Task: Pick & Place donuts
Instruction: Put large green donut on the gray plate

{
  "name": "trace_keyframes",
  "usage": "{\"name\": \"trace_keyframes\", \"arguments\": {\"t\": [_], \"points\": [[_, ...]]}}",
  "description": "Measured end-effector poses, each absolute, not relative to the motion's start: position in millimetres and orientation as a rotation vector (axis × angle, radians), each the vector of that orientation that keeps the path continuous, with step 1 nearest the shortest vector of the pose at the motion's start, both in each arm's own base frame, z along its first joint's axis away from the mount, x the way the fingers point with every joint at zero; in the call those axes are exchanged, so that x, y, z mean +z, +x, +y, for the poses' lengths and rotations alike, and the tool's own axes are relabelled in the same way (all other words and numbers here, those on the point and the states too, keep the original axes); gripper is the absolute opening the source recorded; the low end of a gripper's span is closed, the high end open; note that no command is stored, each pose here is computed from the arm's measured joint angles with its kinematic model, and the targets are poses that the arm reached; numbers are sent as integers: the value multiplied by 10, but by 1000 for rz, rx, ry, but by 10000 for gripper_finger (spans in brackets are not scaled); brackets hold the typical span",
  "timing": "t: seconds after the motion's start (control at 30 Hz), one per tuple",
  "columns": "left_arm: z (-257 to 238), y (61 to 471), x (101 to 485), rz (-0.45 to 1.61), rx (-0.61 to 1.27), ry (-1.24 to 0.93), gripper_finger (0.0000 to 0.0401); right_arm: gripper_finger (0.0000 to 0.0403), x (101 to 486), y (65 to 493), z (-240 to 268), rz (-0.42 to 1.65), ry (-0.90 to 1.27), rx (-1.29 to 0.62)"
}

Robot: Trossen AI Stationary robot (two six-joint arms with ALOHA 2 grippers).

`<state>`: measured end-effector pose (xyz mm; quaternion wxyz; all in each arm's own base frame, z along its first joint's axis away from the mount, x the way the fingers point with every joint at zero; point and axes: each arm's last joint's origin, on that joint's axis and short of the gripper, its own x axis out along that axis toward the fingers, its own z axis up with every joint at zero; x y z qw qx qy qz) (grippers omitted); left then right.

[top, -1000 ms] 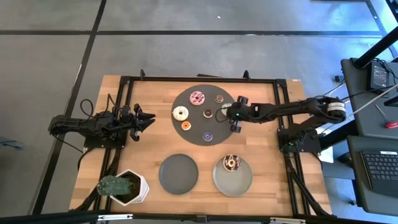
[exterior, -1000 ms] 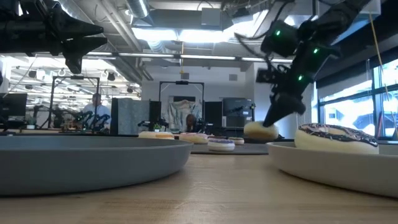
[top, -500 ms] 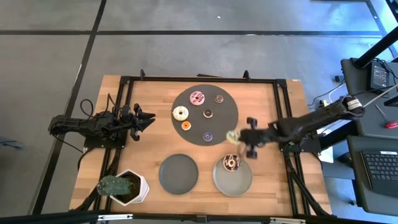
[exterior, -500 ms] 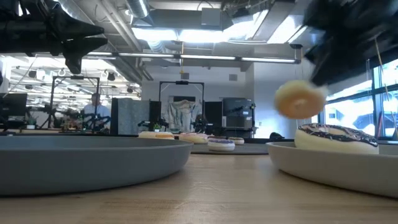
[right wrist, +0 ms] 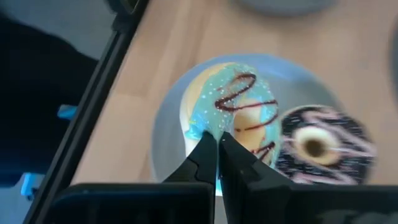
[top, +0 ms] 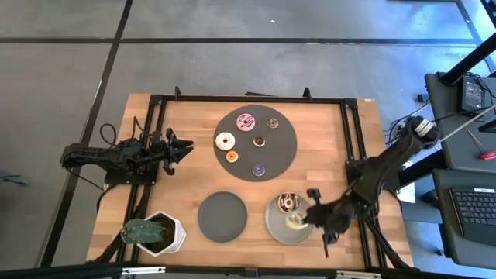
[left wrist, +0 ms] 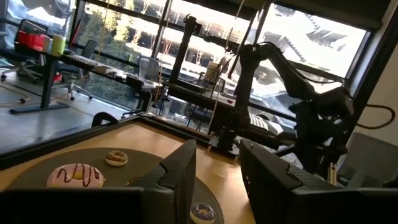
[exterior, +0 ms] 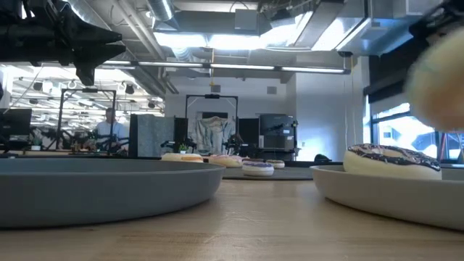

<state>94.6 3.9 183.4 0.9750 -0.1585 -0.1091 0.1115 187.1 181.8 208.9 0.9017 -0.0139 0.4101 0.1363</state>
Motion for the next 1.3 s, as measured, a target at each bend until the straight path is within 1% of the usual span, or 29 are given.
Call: {"name": "trace_keyframes", "arguments": {"t": [0.1, 0.2, 0.4, 0.67, 0.8, 1.0, 1.1, 1.2, 1.3], "points": [[39, 947, 1830, -215, 226, -320, 120, 6, 1970, 1907, 1958, 863, -36, 292], [39, 949, 1821, -207, 227, -319, 120, 9, 1849, 1934, 2041, 894, -63, 260], [39, 951, 1812, -196, 228, -319, 120, 17, 1690, 1982, 2143, 945, -89, 251], [42, 956, 1802, -187, 242, -318, 120, 32, 1624, 1993, 2185, 1014, 43, 240], [43, 956, 1802, -187, 245, -318, 120, 55, 1625, 1993, 2188, 1016, 44, 248], [43, 956, 1803, -188, 245, -319, 120, 113, 1626, 1993, 2193, 1028, 59, 264], [43, 956, 1802, -188, 246, -318, 120, 136, 1654, 1996, 2198, 1023, 60, 268], [43, 956, 1802, -188, 246, -318, 120, 150, 1802, 2006, 2201, 1004, 40, 275], [43, 956, 1803, -188, 246, -318, 120, 156, 2027, 2008, 2129, 985, 9, 208]]}}
